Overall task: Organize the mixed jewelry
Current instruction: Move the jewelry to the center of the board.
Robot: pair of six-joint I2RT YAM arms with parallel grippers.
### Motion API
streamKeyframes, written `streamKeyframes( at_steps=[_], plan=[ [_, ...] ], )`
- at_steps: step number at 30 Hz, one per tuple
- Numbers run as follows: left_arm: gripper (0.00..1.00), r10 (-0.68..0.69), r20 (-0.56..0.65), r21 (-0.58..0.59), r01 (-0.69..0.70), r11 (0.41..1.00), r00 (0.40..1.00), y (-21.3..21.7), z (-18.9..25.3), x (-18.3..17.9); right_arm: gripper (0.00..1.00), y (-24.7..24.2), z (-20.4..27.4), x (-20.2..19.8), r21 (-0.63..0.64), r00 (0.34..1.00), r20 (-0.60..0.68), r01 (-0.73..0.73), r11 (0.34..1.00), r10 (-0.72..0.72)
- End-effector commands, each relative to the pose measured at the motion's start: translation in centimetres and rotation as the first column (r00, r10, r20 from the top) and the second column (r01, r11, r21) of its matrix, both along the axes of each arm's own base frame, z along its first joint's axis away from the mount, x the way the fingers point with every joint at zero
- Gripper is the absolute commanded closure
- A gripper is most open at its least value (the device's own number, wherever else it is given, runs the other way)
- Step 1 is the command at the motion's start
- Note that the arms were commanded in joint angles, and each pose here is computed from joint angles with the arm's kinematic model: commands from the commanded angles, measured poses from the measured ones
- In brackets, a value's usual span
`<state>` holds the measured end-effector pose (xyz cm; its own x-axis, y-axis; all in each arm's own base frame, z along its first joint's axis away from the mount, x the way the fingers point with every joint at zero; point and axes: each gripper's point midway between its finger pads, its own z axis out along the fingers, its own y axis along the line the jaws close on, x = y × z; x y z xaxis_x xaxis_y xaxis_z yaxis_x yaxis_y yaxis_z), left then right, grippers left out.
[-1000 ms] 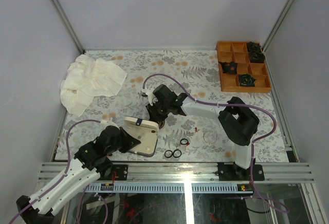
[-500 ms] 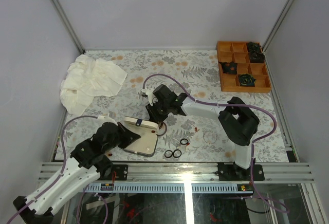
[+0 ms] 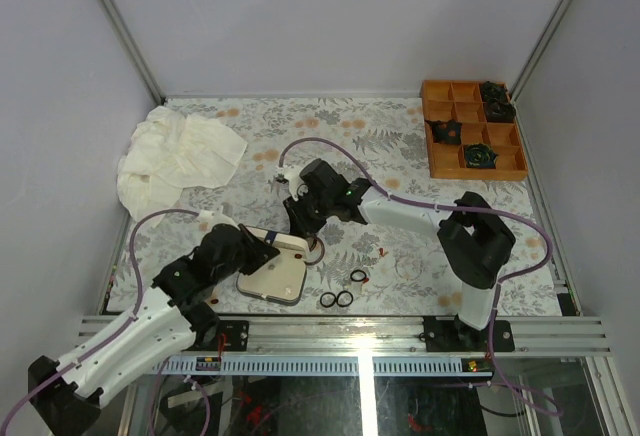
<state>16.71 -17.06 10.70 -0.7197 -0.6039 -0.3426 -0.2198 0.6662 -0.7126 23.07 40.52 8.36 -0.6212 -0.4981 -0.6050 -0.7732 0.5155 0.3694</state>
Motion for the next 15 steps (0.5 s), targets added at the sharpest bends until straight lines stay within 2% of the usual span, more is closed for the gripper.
streamKeyframes(
  at_steps=[1, 15],
  plan=[
    [1.0, 0.019, 0.139, -0.026, -0.016, 1.0, 0.99, -1.0, 2.6, 2.7, 0.69, 0.4, 2.8, -0.2, 0.057, 0.999, 0.05, -0.021, 0.998, 0.019],
    [1.0, 0.032, 0.203, -0.073, -0.017, 0.997, 0.979, -2.6, 3.4, 4.6, 0.7, 0.6, 3.3, -0.7, 0.083, 0.998, 0.047, -0.045, 0.996, 0.041]
  ],
)
